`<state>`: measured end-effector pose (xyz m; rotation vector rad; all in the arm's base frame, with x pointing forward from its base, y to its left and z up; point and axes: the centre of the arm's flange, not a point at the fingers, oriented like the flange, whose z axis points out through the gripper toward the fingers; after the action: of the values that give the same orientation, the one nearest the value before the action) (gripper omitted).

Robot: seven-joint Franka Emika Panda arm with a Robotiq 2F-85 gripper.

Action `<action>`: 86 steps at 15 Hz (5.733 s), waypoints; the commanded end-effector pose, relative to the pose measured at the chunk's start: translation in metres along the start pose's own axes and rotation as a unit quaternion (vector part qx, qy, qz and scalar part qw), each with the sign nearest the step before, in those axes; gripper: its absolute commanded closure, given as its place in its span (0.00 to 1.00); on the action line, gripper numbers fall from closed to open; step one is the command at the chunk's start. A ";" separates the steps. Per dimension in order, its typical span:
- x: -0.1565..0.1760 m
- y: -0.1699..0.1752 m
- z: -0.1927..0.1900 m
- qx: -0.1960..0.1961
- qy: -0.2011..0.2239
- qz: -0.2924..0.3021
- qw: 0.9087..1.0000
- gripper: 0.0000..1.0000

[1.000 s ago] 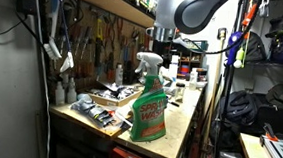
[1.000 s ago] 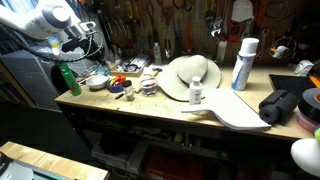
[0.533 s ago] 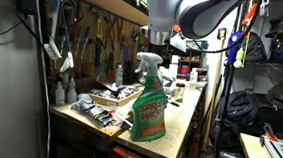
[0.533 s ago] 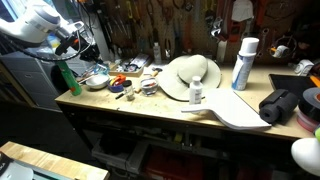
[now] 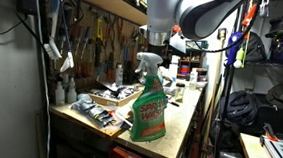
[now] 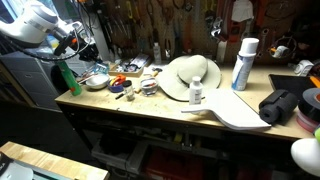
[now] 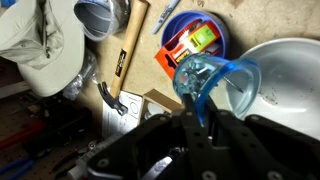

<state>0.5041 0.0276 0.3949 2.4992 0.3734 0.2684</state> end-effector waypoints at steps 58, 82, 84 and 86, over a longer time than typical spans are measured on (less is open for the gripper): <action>0.106 -0.021 -0.013 -0.163 -0.285 0.087 0.941 0.92; 0.120 -0.093 0.025 -0.288 -0.345 0.082 0.890 0.92; 0.122 -0.096 0.023 -0.302 -0.344 0.077 0.886 0.92; 0.124 -0.098 0.023 -0.309 -0.343 0.074 0.884 0.92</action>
<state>0.6009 0.1247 0.3322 1.8758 -0.1743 -0.3876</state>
